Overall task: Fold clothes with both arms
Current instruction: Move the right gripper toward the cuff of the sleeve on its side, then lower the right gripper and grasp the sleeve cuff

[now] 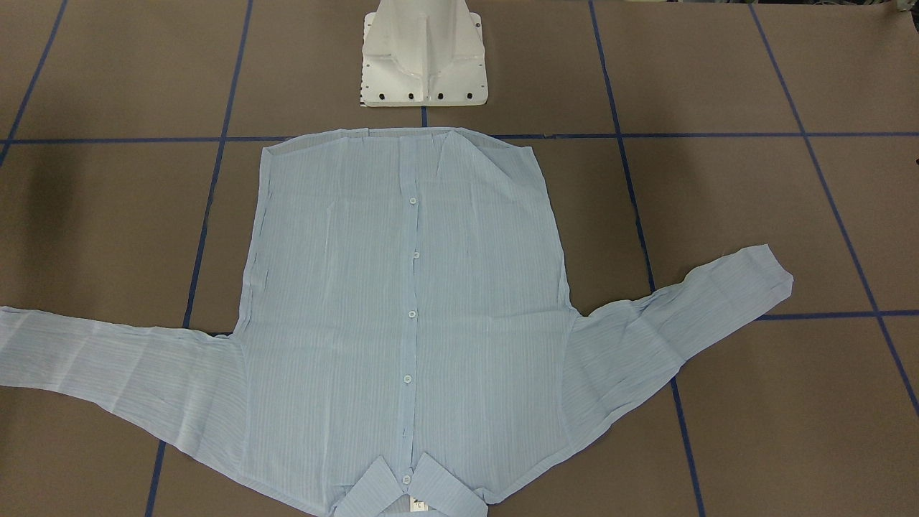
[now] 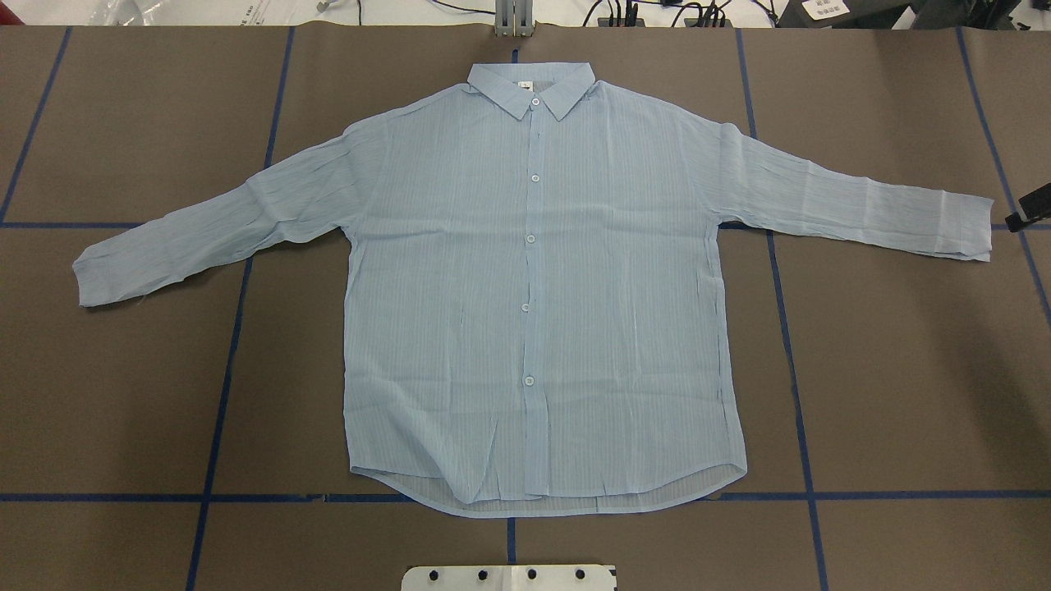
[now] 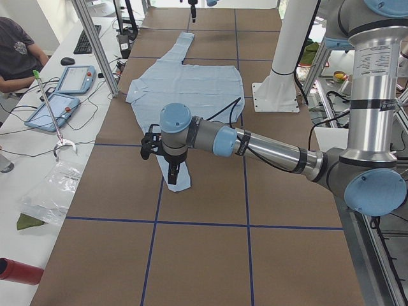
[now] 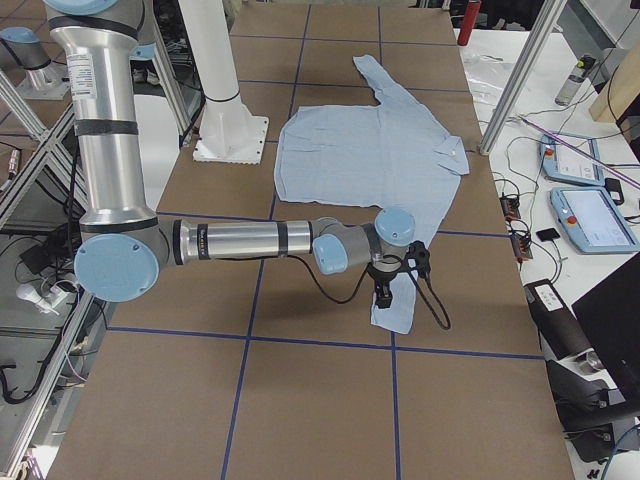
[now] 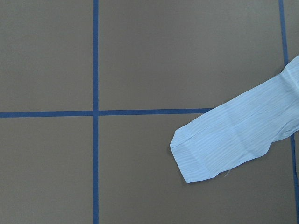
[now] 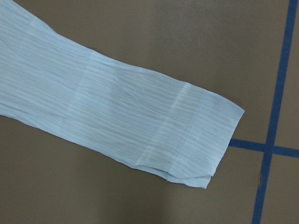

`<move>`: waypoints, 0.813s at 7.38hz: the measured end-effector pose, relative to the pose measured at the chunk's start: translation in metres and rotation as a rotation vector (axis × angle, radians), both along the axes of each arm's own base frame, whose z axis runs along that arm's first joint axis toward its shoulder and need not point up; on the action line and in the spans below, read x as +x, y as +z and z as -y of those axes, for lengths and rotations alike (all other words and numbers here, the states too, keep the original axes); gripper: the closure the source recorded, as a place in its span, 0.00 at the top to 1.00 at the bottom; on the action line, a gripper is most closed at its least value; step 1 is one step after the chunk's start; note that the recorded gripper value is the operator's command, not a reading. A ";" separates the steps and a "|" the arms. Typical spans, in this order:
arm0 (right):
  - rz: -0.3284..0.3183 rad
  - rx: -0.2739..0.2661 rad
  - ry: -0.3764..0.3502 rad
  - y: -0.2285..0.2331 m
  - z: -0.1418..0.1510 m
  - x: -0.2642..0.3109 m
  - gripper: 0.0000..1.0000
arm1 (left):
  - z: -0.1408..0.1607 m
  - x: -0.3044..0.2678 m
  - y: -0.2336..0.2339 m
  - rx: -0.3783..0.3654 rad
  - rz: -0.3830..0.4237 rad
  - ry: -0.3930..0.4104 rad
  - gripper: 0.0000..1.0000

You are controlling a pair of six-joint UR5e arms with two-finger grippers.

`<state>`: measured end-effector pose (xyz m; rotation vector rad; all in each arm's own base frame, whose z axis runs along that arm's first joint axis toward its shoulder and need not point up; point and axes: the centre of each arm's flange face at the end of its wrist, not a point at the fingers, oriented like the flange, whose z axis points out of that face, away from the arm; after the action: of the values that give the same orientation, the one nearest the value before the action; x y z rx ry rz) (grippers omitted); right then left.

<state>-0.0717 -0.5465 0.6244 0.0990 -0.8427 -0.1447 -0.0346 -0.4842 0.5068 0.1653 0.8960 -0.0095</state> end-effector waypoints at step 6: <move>-0.096 0.043 -0.044 0.069 0.035 -0.045 0.93 | -0.005 -0.002 -0.014 0.047 0.009 0.000 1.00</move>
<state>-0.1169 -0.5812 0.6938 0.1127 -0.7467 -0.2072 -0.0369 -0.4793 0.4931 0.2093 0.8879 0.0121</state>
